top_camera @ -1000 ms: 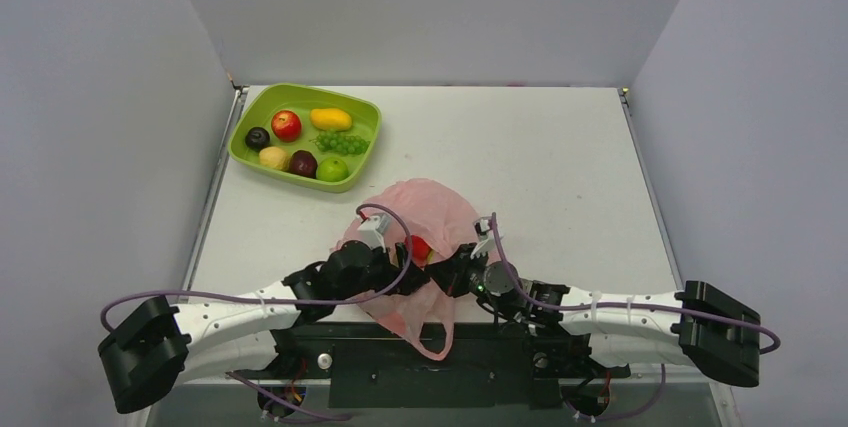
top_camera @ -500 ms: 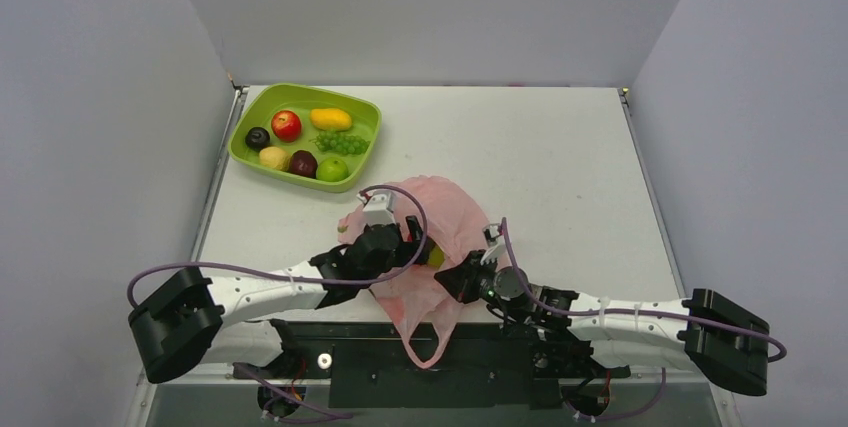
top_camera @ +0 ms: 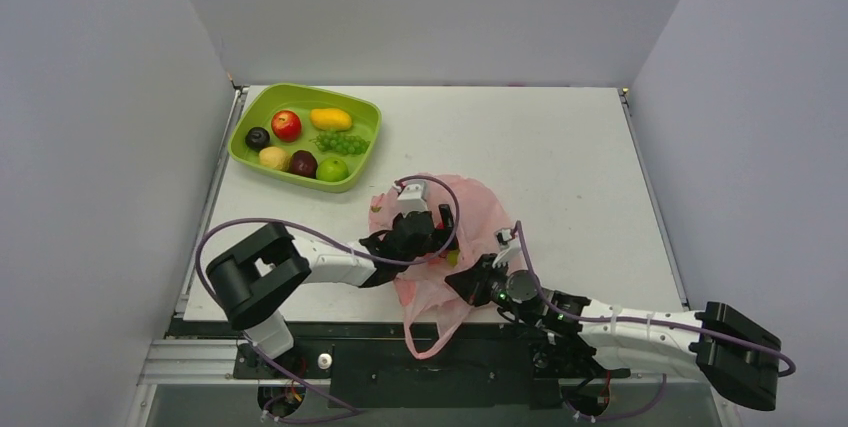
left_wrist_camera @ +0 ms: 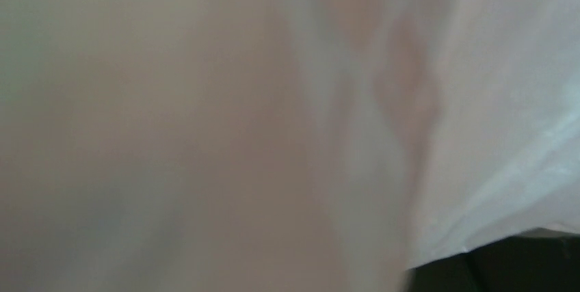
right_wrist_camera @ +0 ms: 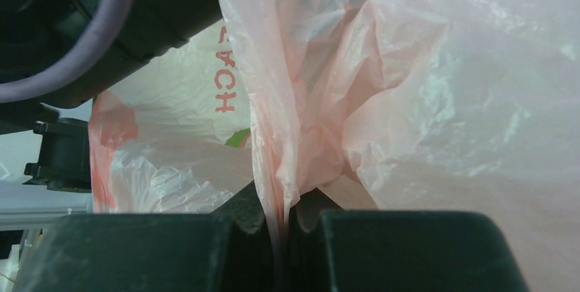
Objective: Take the fake fruits out of the plastic bag
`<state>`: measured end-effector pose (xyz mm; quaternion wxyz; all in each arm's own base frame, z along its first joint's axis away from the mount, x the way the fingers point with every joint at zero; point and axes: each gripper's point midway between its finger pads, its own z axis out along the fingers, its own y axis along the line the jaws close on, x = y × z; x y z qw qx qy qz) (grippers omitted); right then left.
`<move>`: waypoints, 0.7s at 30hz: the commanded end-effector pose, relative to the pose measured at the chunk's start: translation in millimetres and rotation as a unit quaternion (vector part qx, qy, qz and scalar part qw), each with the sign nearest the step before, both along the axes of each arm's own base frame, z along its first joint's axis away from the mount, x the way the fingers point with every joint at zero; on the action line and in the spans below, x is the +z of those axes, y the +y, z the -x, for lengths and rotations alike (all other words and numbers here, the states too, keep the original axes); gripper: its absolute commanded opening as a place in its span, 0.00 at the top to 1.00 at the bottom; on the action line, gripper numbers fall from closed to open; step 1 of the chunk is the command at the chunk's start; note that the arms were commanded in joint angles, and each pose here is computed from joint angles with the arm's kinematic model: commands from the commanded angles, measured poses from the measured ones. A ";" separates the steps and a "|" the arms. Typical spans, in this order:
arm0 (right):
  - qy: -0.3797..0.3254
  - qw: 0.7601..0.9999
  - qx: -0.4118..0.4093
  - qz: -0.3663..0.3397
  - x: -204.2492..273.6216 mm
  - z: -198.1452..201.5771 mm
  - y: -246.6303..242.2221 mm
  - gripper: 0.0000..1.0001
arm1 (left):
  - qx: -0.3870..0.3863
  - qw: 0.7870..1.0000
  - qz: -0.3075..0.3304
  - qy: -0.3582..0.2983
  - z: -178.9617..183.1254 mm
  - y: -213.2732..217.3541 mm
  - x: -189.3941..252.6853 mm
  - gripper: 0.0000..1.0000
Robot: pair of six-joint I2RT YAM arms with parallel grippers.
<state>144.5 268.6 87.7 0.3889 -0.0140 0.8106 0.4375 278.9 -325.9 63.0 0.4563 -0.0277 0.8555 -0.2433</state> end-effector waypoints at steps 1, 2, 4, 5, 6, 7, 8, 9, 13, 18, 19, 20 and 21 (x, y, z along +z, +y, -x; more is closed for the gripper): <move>-0.001 1.000 0.004 -0.007 -2.2 2.8 -5.2 1.00 | -0.044 0.997 0.069 -0.014 0.7 -33.6 11.1 0.05; -0.002 1.000 0.002 -0.011 -0.5 2.3 -6.7 1.00 | -0.054 0.996 0.071 -0.023 3.1 -39.8 12.2 0.05; -0.002 1.000 -0.002 -0.013 -0.8 1.9 -10.5 1.00 | -0.055 0.997 0.040 -0.022 2.8 -45.7 4.8 0.05; 0.001 1.000 -0.002 -0.007 -4.5 2.8 -12.9 1.00 | -0.050 0.998 0.027 -0.019 0.4 -47.0 0.1 0.05; -0.002 1.000 -0.003 -0.013 -1.0 2.5 -13.9 1.00 | -0.049 0.999 0.014 -0.011 -3.6 -52.5 -6.7 0.05; 0.000 1.000 -0.005 -0.009 -3.7 3.0 -16.3 1.00 | -0.047 0.999 0.008 -0.008 -5.4 -53.7 -11.5 0.09; -0.003 1.000 -0.007 -0.015 -0.6 2.3 -17.7 1.00 | -0.045 0.999 0.002 -0.003 -7.8 -55.4 -18.3 0.11; -0.001 1.000 -0.009 -0.009 -3.9 3.0 -20.2 1.00 | -0.042 0.999 -0.001 0.000 -8.2 -54.1 -22.0 0.16; -0.007 1.000 -0.025 -0.006 -3.0 0.1 -29.6 1.00 | -0.051 0.999 0.011 0.013 -1.8 -46.5 -26.7 0.38; -0.024 0.998 -0.052 0.008 1.2 -8.4 -41.7 1.00 | -0.097 0.994 0.039 0.016 10.8 -43.1 1.7 0.52; -0.028 0.998 -0.053 0.009 3.2 -9.4 -42.3 1.00 | -0.100 0.994 0.044 0.020 11.1 -40.1 4.0 0.53; -0.029 0.998 -0.055 0.013 2.6 -9.8 -43.3 1.00 | -0.115 0.992 0.056 0.022 16.2 -41.8 13.9 0.55; -0.031 0.998 -0.055 0.012 4.6 -10.3 -43.1 1.00 | -0.119 0.990 0.065 0.022 17.5 -38.9 21.2 0.55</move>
